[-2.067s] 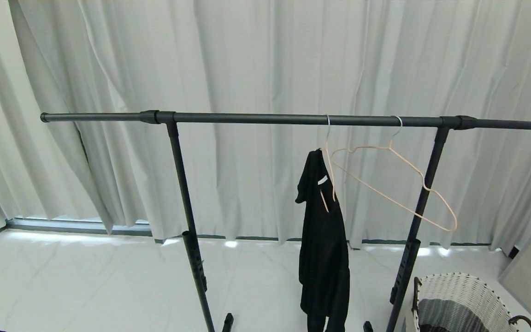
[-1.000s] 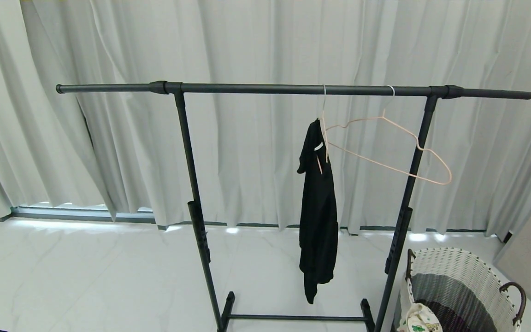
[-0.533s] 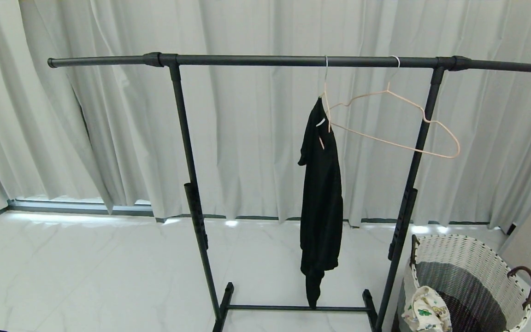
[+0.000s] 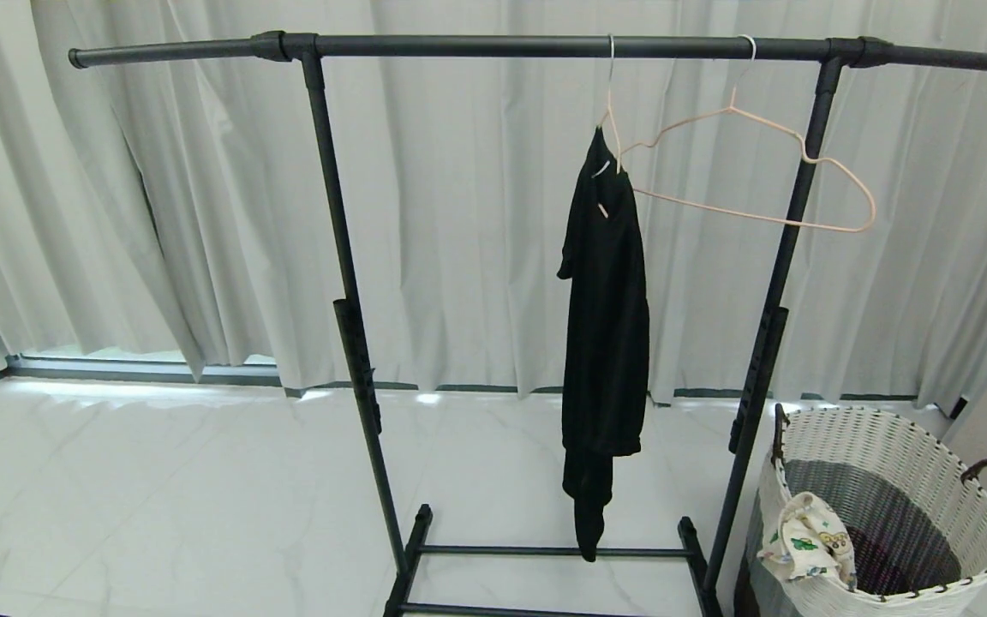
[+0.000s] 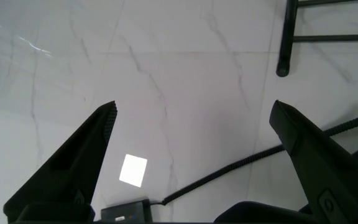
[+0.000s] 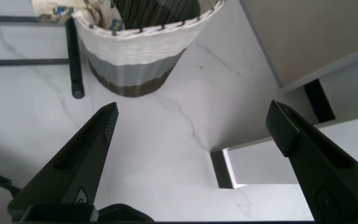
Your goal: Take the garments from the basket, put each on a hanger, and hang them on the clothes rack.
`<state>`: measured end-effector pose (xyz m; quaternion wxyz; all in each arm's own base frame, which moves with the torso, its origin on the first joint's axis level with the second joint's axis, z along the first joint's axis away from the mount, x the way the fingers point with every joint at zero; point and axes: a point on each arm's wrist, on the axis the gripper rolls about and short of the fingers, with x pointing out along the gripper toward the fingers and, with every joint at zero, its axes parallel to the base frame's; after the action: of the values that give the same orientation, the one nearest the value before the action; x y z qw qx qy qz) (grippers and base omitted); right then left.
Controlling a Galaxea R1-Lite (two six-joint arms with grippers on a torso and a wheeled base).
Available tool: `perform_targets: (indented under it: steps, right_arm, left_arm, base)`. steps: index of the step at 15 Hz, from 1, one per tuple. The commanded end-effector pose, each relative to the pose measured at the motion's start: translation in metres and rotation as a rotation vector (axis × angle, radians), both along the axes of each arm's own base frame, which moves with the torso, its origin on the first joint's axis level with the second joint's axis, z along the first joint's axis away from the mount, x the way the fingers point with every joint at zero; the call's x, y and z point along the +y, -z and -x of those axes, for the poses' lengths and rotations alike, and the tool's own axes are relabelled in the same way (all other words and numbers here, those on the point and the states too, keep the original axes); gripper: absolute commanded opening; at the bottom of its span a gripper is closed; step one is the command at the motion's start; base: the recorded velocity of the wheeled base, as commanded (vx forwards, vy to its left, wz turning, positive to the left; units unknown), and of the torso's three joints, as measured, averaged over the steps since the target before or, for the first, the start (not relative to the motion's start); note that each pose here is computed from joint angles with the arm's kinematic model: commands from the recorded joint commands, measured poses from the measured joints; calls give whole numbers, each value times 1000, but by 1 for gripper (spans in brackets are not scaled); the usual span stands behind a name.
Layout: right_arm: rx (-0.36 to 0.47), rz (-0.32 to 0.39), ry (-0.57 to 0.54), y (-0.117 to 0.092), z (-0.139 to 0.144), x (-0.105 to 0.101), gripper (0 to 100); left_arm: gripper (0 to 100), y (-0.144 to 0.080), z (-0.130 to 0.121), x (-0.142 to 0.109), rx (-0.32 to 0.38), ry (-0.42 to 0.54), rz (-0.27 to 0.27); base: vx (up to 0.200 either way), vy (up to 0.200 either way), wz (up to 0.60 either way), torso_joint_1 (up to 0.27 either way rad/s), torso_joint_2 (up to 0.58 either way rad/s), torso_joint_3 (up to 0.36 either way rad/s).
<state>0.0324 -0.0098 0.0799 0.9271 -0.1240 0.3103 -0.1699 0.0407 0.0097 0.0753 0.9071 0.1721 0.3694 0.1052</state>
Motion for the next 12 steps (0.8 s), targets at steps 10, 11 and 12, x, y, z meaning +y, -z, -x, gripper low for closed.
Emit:
perform_targets:
  steps: [10, 11, 12]
  right_arm:
    - [17, -1, -2, 1, -2, 0, 100]
    - [17, -2, 1, 1, -2, 0, 100]
    - [15, -2, -1, 0, -1, 0, 100]
  left_arm:
    - [100, 1, -2, -1, 24, 30, 1]
    - [100, 1, -3, -1, 31, 38, 2]
    - [100, 1, -3, -2, 32, 51, 1]
  base:
    - [0, 0, 0, -8, 49, 31]
    - [0, -200, 0, -2, 7, 2]
    - [0, -200, 0, -2, 7, 7]
